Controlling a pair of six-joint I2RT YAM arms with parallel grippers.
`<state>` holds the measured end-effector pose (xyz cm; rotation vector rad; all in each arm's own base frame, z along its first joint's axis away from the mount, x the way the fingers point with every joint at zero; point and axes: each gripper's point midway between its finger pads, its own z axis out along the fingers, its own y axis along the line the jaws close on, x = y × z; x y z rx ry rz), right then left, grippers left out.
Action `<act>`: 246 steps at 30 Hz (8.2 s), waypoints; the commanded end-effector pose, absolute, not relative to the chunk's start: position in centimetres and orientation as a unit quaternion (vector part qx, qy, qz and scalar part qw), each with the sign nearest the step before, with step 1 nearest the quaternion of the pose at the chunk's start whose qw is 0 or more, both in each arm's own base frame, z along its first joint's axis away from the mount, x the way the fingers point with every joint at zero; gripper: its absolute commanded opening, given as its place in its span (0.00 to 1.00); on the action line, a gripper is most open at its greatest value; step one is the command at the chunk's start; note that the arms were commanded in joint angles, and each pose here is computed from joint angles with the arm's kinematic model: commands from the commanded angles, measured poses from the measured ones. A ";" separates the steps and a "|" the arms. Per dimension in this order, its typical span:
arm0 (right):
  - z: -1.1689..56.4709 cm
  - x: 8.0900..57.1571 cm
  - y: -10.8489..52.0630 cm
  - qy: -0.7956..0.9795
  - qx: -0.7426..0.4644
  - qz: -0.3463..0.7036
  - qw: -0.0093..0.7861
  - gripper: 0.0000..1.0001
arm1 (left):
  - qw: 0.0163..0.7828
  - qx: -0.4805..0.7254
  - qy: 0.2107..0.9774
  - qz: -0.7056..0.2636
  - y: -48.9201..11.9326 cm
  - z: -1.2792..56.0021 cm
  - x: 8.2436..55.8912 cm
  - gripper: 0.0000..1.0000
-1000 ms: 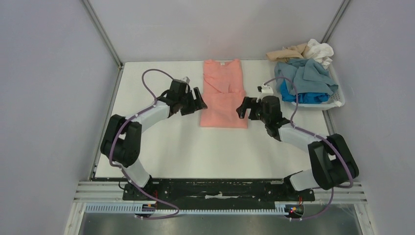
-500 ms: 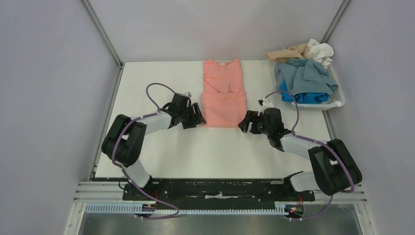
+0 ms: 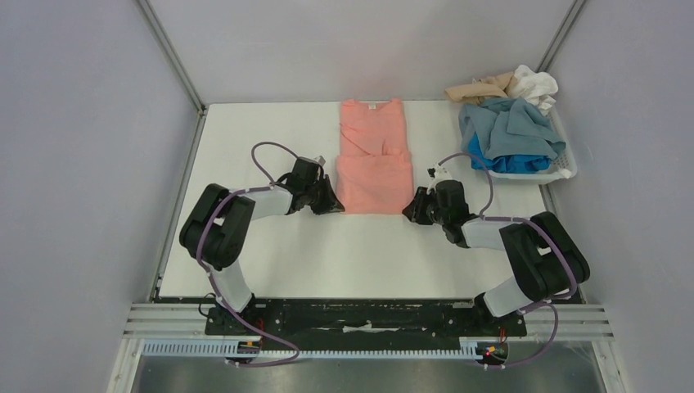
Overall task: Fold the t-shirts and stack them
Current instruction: Grab one side of the 2/3 rectangular tshirt with both arms, then fold the long partially folded tshirt into a neat square, then smooth out wrinkles on the folded tshirt, then put the neatly folded tshirt into the corner of the board with the left arm, then reset both arms
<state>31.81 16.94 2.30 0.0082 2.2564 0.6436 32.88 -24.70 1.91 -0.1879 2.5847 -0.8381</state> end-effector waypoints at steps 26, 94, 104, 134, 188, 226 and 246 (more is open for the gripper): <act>1.0 14.3 19.0 0.875 -0.008 0.346 0.338 0.00 | 0.231 -0.079 0.912 -0.330 -21.2 2.6 16.0 0.02; 15.9 61.0 22.0 0.774 -0.053 0.261 0.574 0.98 | 0.416 -0.079 0.827 -0.370 -22.3 16.4 60.7 0.80; 17.4 56.1 25.2 0.742 -0.067 0.390 0.541 0.98 | 0.383 -0.045 0.835 -0.392 -25.5 15.7 58.2 0.81; 14.2 60.7 21.0 0.791 -0.013 0.258 0.555 0.98 | 0.389 -0.070 0.861 -0.320 -22.6 15.7 59.1 0.83; 14.0 40.6 11.6 0.804 -0.030 0.134 0.579 0.98 | 0.287 -0.030 0.957 0.017 8.9 4.0 58.5 0.02; 15.5 33.5 9.0 0.809 0.001 0.112 0.577 0.98 | 0.513 -0.139 0.837 -0.128 1.0 19.1 55.8 0.82; 13.8 28.8 7.3 0.761 0.068 0.149 0.628 0.98 | 0.586 -0.129 0.774 -0.201 -8.5 16.2 27.9 0.83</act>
